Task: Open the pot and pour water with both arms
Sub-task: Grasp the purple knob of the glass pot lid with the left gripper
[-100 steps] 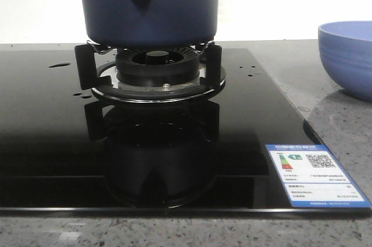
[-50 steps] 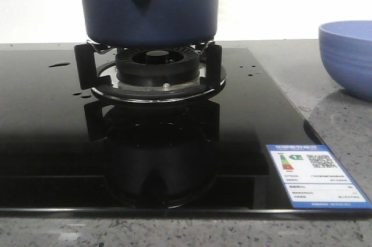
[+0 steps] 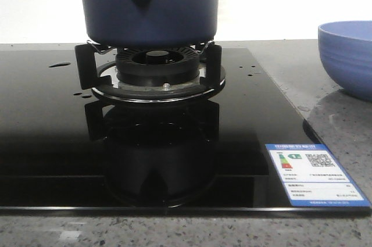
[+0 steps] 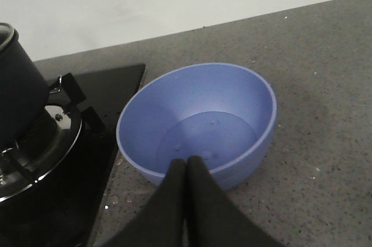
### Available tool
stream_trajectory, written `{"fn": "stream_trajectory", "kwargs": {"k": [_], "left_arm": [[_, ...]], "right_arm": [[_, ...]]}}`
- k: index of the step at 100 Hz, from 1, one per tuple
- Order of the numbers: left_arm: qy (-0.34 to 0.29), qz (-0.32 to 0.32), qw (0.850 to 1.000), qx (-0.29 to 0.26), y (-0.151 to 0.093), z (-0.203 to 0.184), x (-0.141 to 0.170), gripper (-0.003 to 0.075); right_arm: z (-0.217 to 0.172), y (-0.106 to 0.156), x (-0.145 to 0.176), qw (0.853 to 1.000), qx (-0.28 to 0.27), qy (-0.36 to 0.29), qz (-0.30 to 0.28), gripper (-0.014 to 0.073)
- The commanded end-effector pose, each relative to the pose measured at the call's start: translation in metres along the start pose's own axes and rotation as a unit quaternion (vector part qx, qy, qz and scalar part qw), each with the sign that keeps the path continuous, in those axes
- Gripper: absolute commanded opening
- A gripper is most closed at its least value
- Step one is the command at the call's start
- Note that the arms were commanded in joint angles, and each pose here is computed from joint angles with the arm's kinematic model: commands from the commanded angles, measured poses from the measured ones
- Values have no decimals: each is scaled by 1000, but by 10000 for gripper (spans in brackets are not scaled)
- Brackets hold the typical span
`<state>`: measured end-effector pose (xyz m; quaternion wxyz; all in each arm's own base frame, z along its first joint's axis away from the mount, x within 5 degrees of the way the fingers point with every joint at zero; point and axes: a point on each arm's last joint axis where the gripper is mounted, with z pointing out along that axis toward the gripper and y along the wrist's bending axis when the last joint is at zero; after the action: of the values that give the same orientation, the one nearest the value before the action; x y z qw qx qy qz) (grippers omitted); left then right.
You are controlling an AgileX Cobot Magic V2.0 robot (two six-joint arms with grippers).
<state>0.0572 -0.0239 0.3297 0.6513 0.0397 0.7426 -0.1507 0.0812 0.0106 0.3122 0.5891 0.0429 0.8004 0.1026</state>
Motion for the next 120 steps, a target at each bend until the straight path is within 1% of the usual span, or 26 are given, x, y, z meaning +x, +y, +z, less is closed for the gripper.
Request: {"fn": "stream_trajectory", "kwargs": {"k": [1, 6, 16, 23, 30, 34, 35, 37, 38, 39, 42, 43, 47, 50, 52, 55, 60, 81, 100, 108, 120], "left_arm": [[-3, 18, 1000, 13, -4, 7, -25, -19], [9, 30, 999, 28, -7, 10, -31, -18], [9, 35, 997, 62, -13, 15, -41, -15], [6, 54, 995, 88, -18, 18, -46, 10], [4, 49, 993, 108, -21, 22, -51, 71], [4, 39, 992, 119, -24, 25, -53, 125], [2, 36, 992, 121, -24, 25, -54, 136], [2, 31, 992, 125, -25, 27, -55, 169], [2, 30, 991, 127, -25, 28, -56, 180], [4, 26, 991, 131, -26, 29, -56, 204], [5, 23, 990, 136, -27, 32, -56, 256], [6, 24, 990, 138, -27, 34, -56, 283], [8, 22, 989, 148, -29, 37, -56, 356], [11, 24, 988, 155, -31, 41, -56, 425], [14, 20, 987, 159, -32, 44, -55, 449], [20, 20, 986, 166, -33, 49, -54, 496], [26, 11, 984, 179, -36, 56, -53, 522], [42, 33, 974, 221, -49, 90, -53, 469], [65, 29, 972, 224, -57, 132, -57, 464], [72, 34, 969, 232, -61, 148, -60, 482], [74, 33, 968, 239, -65, 172, -65, 543]], "right_arm": [[5, 5, -27, 1000, -6, -19, -21, -56], [11, 6, -32, 999, -11, -5, -32, -55], [18, 11, -41, 998, -25, 8, -63, -53], [19, 15, -47, 997, -38, 8, -71, -6], [20, 18, -50, 996, -47, 6, -74, 106], [20, 19, -52, 996, -52, 4, -75, 204], [21, 19, -52, 996, -53, 5, -75, 242], [20, 20, -53, 996, -54, 4, -76, 281], [20, 20, -53, 996, -55, 3, -76, 322], [20, 20, -53, 996, -55, 3, -76, 342], [20, 20, -53, 996, -55, 2, -76, 435], [20, 20, -53, 996, -56, 2, -75, 452], [20, 20, -53, 996, -56, 2, -75, 527], [20, 20, -53, 996, -56, 3, -75, 556], [20, 20, -53, 996, -56, 3, -75, 567], [20, 20, -53, 996, -56, 4, -75, 566], [20, 20, -52, 996, -57, 6, -76, 557], [20, 20, -51, 995, -58, 14, -75, 528], [20, 21, -47, 995, -61, 31, -76, 528], [20, 21, -47, 995, -61, 35, -76, 528], [20, 21, -47, 995, -61, 35, -76, 528]]}}
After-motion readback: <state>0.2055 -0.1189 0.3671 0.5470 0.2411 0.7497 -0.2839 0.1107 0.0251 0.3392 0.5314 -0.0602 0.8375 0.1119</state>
